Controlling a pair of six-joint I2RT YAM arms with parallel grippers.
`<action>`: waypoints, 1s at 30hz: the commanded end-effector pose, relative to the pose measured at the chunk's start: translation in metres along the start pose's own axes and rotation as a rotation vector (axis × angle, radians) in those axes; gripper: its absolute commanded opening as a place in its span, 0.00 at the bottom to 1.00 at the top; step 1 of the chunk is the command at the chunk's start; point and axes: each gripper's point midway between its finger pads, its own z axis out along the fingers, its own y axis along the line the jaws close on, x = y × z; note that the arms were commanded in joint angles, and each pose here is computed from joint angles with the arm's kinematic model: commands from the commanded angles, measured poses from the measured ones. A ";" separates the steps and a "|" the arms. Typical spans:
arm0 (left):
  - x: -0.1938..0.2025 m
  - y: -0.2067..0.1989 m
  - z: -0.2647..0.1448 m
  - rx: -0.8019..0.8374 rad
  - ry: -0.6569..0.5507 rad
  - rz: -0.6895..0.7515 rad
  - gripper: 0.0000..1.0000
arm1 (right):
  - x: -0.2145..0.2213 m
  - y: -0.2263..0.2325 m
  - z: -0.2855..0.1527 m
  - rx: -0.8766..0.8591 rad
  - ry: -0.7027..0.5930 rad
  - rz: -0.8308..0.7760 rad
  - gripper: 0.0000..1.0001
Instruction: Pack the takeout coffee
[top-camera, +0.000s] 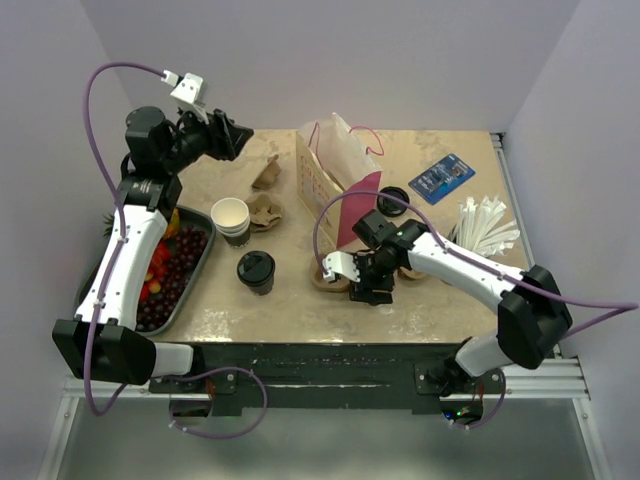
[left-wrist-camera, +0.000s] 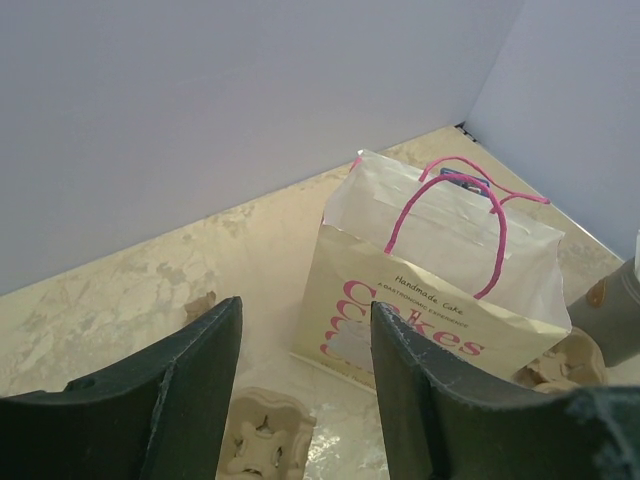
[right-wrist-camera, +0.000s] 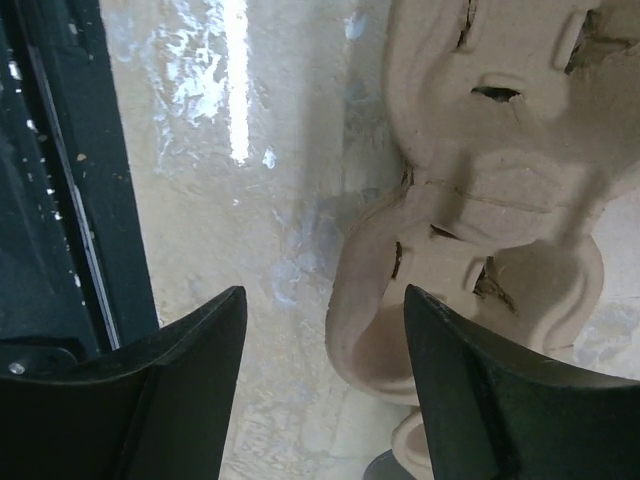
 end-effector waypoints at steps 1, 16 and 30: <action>-0.014 -0.001 -0.008 -0.008 -0.040 0.023 0.59 | 0.005 -0.014 0.014 0.040 0.046 0.031 0.63; -0.015 -0.006 -0.006 0.028 -0.057 0.009 0.59 | 0.045 0.004 0.010 0.047 0.173 -0.092 0.08; -0.005 -0.012 -0.002 0.078 -0.050 -0.021 0.59 | 0.159 0.046 -0.018 0.068 0.434 -0.179 0.04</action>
